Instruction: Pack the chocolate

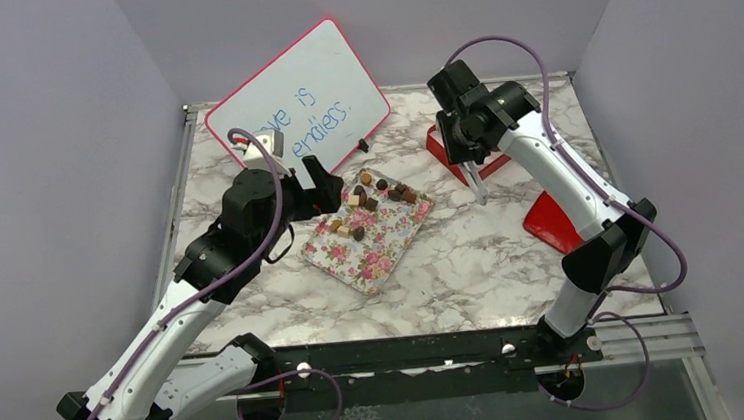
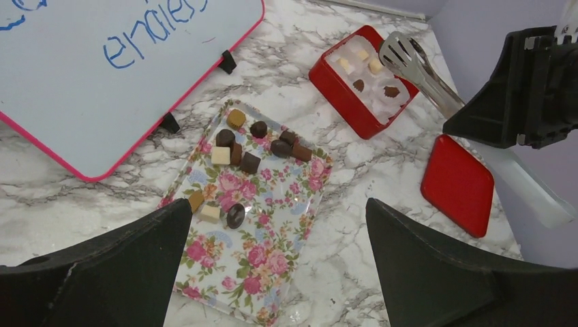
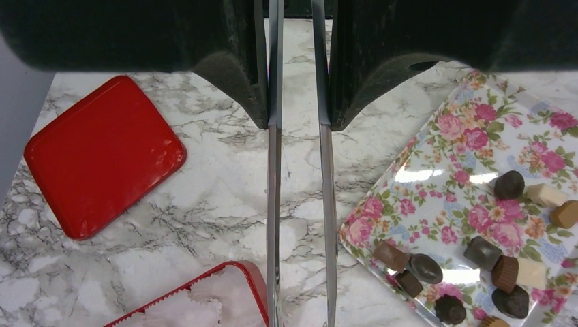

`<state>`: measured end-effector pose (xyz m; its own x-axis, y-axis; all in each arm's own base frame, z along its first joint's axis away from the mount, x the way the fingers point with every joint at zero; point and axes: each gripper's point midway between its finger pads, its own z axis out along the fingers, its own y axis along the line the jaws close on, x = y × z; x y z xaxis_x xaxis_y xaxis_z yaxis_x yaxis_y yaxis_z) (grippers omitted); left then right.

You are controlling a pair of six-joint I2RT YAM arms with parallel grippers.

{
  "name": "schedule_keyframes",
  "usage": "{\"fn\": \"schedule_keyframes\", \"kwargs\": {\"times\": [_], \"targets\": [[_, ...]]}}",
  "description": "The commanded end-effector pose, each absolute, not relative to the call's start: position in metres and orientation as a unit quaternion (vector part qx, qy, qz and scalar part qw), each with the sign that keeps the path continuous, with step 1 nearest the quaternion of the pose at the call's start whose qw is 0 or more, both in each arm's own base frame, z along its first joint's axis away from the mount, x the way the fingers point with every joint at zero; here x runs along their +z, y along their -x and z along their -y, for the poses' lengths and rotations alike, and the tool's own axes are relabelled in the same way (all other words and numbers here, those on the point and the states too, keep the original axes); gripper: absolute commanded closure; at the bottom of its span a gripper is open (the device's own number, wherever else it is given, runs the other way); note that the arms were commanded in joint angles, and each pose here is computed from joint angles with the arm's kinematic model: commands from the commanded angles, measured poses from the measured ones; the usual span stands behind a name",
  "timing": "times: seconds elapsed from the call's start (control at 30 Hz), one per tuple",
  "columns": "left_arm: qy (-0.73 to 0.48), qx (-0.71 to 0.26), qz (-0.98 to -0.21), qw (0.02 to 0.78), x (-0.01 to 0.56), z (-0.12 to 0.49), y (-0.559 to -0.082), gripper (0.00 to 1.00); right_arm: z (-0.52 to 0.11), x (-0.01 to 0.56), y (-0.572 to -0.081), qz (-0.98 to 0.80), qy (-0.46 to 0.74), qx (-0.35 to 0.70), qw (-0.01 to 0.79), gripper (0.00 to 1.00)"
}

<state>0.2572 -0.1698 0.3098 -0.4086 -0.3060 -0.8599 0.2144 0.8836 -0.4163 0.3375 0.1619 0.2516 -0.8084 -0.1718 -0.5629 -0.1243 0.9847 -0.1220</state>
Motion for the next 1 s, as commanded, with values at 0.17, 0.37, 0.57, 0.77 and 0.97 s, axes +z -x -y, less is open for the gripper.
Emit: {"fn": "schedule_keyframes", "kwargs": {"times": [0.17, 0.37, 0.57, 0.77, 0.97], "targets": [[0.007, -0.224, -0.835, 0.503, 0.291, 0.164, -0.24, 0.01, -0.141, 0.217, -0.336, -0.972, 0.015, -0.04, 0.231, 0.76], [-0.009, -0.217, -0.833, 0.508, 0.299, 0.167, -0.245, 0.01, -0.119, 0.193, -0.337, -0.981, -0.031, -0.05, 0.185, 0.76], [-0.014, -0.208, -0.836, 0.508, 0.294, 0.162, -0.242, 0.01, -0.093, 0.172, -0.343, -0.984, -0.062, -0.065, 0.155, 0.75], [0.026, -0.218, -0.835, 0.505, 0.294, 0.16, -0.243, 0.01, -0.076, 0.166, -0.357, -0.984, -0.07, -0.062, 0.154, 0.73], [0.014, -0.21, -0.834, 0.51, 0.298, 0.16, -0.245, 0.01, -0.074, 0.158, -0.369, -0.984, -0.066, -0.057, 0.154, 0.72]]}}
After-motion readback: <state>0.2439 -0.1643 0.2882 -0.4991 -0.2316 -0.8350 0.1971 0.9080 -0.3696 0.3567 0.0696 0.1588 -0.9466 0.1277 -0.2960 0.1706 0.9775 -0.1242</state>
